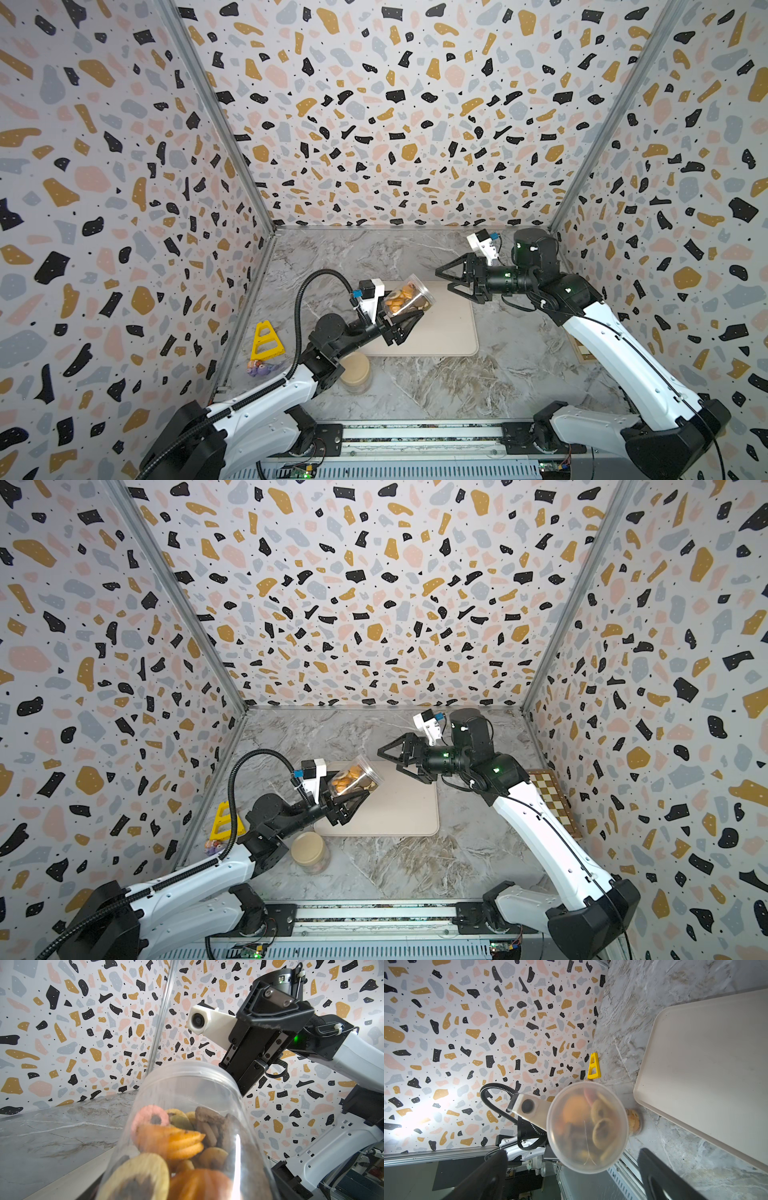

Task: Pour the cookies out of the jar
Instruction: Unscrew the lid from the jar.

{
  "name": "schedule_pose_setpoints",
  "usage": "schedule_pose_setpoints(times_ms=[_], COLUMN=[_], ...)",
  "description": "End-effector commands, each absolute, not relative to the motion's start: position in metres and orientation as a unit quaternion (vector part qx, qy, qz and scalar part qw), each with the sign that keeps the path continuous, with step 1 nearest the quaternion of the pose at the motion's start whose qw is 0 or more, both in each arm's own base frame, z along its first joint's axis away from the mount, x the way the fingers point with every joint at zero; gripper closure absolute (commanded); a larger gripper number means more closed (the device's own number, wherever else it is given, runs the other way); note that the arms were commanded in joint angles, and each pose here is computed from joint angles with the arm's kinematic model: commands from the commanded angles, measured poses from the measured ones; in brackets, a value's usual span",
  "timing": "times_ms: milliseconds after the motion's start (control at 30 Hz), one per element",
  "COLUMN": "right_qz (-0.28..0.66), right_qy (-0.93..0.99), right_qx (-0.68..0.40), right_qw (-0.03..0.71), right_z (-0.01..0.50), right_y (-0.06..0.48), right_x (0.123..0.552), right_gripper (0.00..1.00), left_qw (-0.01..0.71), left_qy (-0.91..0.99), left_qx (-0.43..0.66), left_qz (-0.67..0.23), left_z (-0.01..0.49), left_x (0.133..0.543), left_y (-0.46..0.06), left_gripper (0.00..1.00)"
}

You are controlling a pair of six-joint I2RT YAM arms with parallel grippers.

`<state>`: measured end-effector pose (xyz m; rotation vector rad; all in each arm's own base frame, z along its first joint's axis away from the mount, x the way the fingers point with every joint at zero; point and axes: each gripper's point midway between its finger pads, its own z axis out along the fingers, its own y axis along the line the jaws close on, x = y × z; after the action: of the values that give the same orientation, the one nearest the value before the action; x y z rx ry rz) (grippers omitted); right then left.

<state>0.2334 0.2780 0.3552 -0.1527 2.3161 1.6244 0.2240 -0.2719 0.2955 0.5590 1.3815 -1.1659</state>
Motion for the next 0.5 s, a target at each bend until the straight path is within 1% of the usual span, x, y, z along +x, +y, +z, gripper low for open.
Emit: schedule_pose_setpoints(times_ms=[0, 233, 467], right_qz=[0.58, 0.564, 0.558], right_qy=[0.798, 0.813, 0.818], right_qx=[-0.056, -0.036, -0.029], right_qw=[0.151, 0.143, 0.135], right_z=[0.363, 0.349, 0.338], right_y=[0.291, 0.296, 0.299], right_x=[0.232, 0.239, 0.242], right_gripper=[0.01, 0.01, 0.0], left_qw=[0.632, 0.632, 0.639], left_qy=[0.519, 0.513, 0.506], left_qx=[0.25, 0.247, 0.238], left_qz=[-0.518, -0.526, -0.529], left_z=[0.344, 0.347, 0.355], left_x=[0.216, 0.218, 0.219], left_y=[-0.269, -0.271, -0.269], left_gripper=[0.59, 0.6, 0.65])
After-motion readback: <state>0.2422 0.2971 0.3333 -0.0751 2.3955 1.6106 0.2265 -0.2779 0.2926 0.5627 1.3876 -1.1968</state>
